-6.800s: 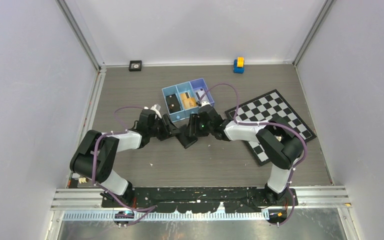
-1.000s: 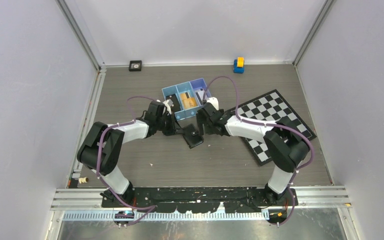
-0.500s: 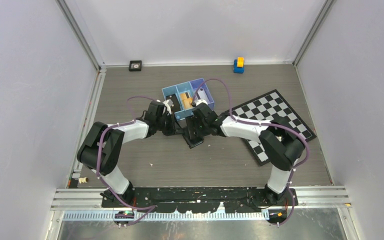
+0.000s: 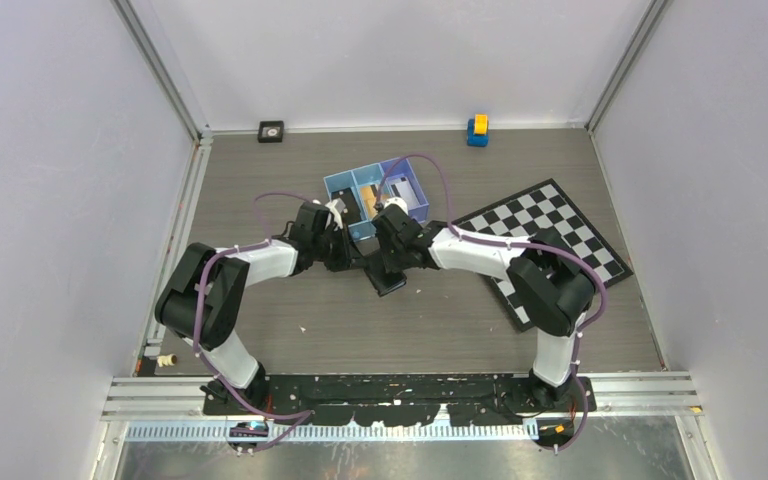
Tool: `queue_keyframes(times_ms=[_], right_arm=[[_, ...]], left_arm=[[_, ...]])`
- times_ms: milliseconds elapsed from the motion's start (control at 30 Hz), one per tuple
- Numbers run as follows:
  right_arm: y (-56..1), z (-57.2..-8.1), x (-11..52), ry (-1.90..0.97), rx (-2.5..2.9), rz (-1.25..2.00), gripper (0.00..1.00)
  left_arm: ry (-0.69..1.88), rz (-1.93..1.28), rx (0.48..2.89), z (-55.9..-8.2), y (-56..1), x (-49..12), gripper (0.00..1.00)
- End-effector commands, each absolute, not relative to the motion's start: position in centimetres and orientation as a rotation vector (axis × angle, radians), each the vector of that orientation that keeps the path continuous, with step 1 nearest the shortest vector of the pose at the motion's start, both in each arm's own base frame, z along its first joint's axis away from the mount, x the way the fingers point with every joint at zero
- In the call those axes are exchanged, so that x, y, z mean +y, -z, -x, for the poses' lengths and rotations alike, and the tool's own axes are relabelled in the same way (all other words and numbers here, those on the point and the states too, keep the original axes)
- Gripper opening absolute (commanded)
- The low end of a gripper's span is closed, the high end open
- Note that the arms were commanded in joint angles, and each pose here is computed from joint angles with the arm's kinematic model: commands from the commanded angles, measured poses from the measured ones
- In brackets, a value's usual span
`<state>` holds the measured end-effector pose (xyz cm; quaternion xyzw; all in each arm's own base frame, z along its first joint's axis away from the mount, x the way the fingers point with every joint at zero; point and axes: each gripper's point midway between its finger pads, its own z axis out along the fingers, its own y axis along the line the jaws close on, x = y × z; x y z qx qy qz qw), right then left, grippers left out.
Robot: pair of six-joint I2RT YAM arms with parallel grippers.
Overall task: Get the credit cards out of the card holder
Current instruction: Open the card holder at the center of the board.
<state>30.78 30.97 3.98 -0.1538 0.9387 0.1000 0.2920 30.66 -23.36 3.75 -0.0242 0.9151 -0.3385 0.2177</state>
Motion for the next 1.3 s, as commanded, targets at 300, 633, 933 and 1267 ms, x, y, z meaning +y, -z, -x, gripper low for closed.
queue_keyframes(times_ms=[300,633,933,1267], right_arm=[[-3.0,-33.8,24.1,-0.093,2.536,0.124,0.21],[-5.9,-33.8,24.2,-0.19,2.448,0.094,0.59],[-6.9,-32.9,27.3,-0.449,2.406,0.145,0.77],[-4.9,-32.8,28.8,-0.504,2.47,0.179,0.57]], left_arm=[[0.878,0.032,2.542,-31.0,-3.8,-22.8,0.0],[0.904,0.027,2.546,-30.7,-3.9,-23.0,0.0],[0.918,0.024,2.545,-30.6,-3.9,-23.1,0.0],[0.93,0.024,2.547,-30.5,-3.9,-23.2,0.0]])
